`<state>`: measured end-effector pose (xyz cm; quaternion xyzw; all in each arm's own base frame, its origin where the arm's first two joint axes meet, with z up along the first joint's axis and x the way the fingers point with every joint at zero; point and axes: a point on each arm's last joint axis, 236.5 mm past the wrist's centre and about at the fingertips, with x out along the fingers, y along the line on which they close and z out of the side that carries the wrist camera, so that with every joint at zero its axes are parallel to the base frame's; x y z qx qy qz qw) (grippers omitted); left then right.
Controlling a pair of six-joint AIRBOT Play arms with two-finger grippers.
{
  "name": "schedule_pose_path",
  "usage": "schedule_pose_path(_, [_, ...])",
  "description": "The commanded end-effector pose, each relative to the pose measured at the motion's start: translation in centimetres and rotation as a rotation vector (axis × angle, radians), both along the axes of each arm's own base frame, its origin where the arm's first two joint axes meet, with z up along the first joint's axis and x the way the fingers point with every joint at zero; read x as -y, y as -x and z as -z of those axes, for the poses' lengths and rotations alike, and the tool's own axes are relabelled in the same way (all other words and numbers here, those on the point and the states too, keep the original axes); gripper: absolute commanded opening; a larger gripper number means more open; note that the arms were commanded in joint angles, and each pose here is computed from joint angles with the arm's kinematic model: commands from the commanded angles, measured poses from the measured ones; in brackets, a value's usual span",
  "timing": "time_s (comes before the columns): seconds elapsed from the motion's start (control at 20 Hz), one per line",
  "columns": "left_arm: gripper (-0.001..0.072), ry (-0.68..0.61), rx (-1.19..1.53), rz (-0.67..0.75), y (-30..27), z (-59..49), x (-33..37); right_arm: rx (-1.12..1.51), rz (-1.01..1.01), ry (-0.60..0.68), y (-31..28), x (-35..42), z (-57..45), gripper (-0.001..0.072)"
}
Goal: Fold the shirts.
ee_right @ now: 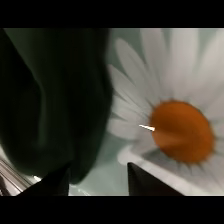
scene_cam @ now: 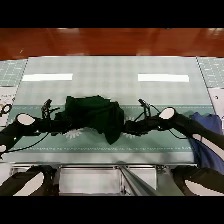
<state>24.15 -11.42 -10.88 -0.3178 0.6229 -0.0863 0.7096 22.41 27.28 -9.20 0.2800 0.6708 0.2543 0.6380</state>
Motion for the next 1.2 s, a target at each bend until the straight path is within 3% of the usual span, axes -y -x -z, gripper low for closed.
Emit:
schedule_pose_path(0.0, [0.002, 0.001, 0.003, -0.002, -0.1, -0.1, 0.0, -0.002, -0.024, -0.012, -1.0, -3.2, 0.7, 0.041])
schedule_pose_path(0.1, [0.002, 0.001, 0.004, -0.002, -0.1, -0.1, 0.0, 0.008, -0.026, -0.012, -1.7, -4.0, 0.8, 0.0373])
schedule_pose_path(0.2, [0.002, 0.001, 0.004, -0.002, -0.1, -0.1, 0.0, 0.025, -0.026, -0.028, -2.4, -4.6, 0.1, 0.0208])
schedule_pose_path(0.25, [0.002, 0.001, 0.006, -0.002, -0.2, -0.1, 0.0, 0.043, -0.059, -0.046, -2.4, -5.0, -0.7, 0.0062])
schedule_pose_path(0.3, [0.002, 0.001, 0.013, 0.0, -0.4, -0.4, 0.0, 0.068, -0.1, -0.065, -2.5, -5.4, -1.5, 0.0021])
schedule_pose_path(0.4, [0.002, 0.003, 0.062, 0.005, -1.9, -1.9, 0.1, 0.11, -0.176, -0.079, -2.7, -5.6, -3.6, 0.0021])
schedule_pose_path(0.55, [0.002, 0.003, 0.239, 0.013, -6.1, -7.9, -0.1, 0.269, -0.187, 0.001, -6.6, -3.1, -8.5, 0.002])
schedule_pose_path(0.8, [0.0019, -0.065, 0.856, -0.123, -13.1, -30.9, -3.8, 0.704, -0.047, 0.078, -15.6, 4.2, -28.8, 0.002])
schedule_pose_path(0.95, [0.0019, -0.126, 1.199, -0.179, -10.1, -45.9, -5.8, 0.963, -0.028, 0.191, -13.6, 8.8, -40.5, 0.002])
schedule_pose_path(1.15, [0.002, -0.254, 1.547, -0.257, -1.5, -59.6, -7.1, 1.245, 0.037, 0.283, -6.0, 13.1, -51.2, 0.002])
